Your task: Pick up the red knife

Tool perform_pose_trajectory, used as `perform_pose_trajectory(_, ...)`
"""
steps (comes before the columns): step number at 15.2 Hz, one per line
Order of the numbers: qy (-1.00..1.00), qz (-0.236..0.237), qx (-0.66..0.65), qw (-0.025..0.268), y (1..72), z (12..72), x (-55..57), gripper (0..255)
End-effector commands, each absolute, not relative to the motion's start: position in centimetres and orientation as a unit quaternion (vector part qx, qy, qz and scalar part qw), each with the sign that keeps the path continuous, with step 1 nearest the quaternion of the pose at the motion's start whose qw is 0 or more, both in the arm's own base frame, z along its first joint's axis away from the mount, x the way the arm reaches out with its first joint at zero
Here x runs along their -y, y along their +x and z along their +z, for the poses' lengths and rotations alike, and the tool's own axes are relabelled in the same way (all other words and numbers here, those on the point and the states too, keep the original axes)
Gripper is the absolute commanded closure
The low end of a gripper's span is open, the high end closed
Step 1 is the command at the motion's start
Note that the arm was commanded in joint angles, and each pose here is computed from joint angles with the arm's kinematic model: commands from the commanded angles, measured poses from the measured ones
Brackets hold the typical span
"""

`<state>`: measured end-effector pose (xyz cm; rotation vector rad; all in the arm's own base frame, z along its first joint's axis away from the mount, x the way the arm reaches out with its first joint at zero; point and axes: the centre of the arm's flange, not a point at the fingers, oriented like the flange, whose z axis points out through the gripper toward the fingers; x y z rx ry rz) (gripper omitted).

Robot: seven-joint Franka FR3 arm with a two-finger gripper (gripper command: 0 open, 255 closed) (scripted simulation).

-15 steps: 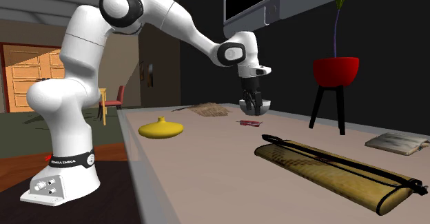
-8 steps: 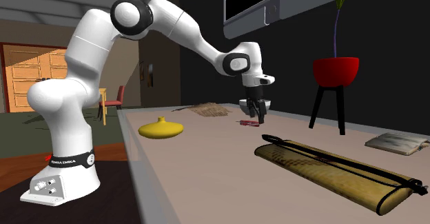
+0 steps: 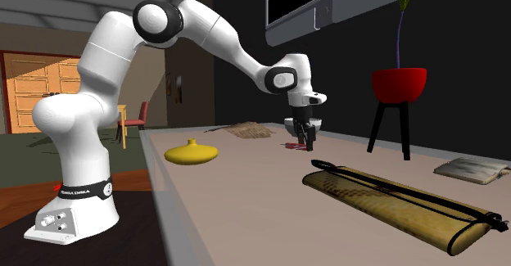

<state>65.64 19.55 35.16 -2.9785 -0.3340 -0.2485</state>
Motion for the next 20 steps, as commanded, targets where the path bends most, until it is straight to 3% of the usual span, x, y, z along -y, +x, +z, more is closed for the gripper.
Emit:
perform_pose_trajectory(1, -0.988, -0.082, 0.111, 0.067, 65.6, 35.1, -19.6, 255)
perform_pose_trajectory(6, -0.988, -0.082, 0.111, 0.067, 65.7, 35.1, -19.5, 255)
perform_pose_trajectory(20, -0.988, -0.082, 0.111, 0.067, 65.7, 42.5, -19.5, 255)
